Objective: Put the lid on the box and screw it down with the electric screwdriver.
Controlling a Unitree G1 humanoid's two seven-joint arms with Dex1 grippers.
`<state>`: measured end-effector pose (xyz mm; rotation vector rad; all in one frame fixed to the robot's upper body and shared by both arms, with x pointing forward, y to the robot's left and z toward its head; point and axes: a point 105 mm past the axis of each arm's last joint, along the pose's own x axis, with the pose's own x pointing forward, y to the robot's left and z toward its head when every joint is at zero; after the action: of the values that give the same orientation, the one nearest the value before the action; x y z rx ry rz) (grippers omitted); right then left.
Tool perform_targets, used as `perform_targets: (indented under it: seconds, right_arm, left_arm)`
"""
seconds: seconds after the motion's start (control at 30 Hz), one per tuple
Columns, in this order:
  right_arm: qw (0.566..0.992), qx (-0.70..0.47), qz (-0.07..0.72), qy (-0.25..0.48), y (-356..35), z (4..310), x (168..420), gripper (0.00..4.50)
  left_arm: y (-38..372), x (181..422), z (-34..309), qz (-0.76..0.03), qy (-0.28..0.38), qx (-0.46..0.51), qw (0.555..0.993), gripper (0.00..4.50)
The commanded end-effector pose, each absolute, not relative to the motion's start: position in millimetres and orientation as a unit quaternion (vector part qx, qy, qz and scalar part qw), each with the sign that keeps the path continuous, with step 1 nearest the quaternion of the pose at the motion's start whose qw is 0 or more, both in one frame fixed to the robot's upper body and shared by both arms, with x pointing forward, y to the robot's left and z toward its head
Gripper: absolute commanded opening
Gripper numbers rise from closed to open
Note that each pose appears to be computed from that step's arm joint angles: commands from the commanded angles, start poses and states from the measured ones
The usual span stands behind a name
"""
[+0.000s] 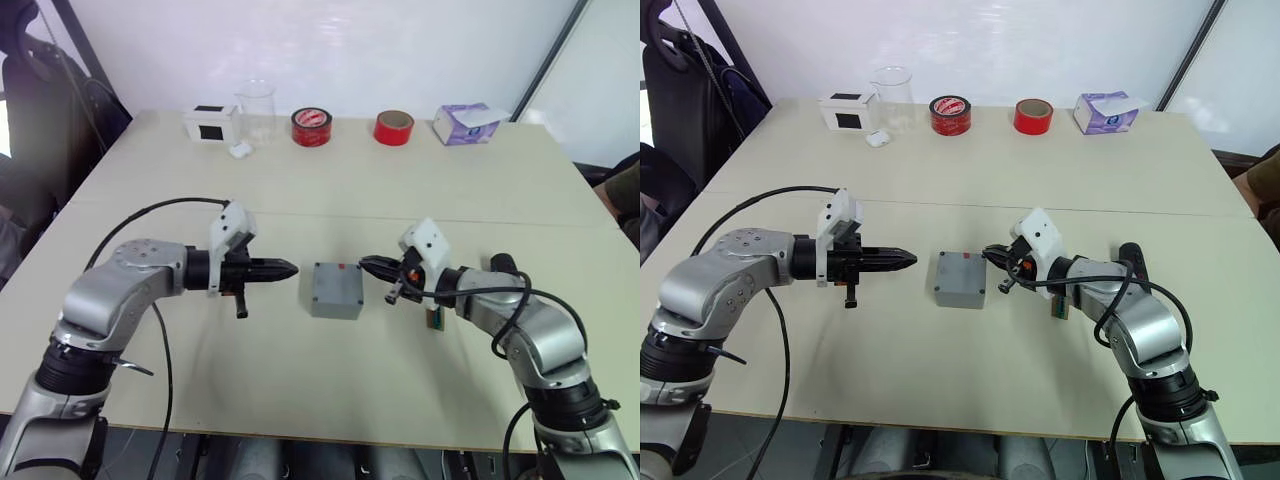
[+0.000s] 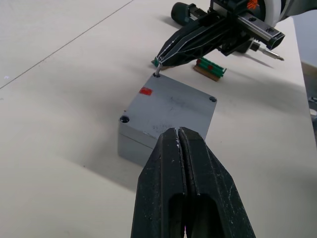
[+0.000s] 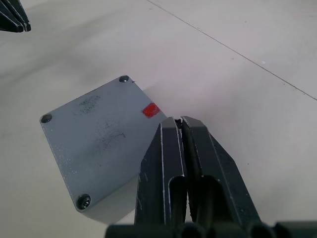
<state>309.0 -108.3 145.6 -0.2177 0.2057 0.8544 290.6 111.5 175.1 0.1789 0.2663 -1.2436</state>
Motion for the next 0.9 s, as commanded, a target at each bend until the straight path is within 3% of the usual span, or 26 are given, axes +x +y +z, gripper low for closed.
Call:
perform_targets:
  seconds: [0.03,0.53,0.6,0.77,0.9]
  right_arm:
    - [0.899,-0.117,0.413,0.085,-108,151,309,0.04]
    - [0.896,-0.127,0.413,0.099,-108,143,311,0.04]
    - [0.895,-0.128,0.415,0.101,-109,143,311,0.3]
    - [0.898,-0.132,0.407,0.103,-115,147,313,2.15]
    - [0.912,-0.101,0.39,0.077,-126,176,318,2.15]
  left_arm:
    - [107,288,183,-0.587,0.109,0.092,0.797,0.0]
    - [107,289,182,-0.59,0.11,0.096,0.794,0.0]
    - [107,289,182,-0.591,0.109,0.095,0.794,0.0]
    - [104,289,183,-0.593,0.106,0.096,0.793,0.0]
    - [96,290,183,-0.603,0.093,0.097,0.786,0.0]
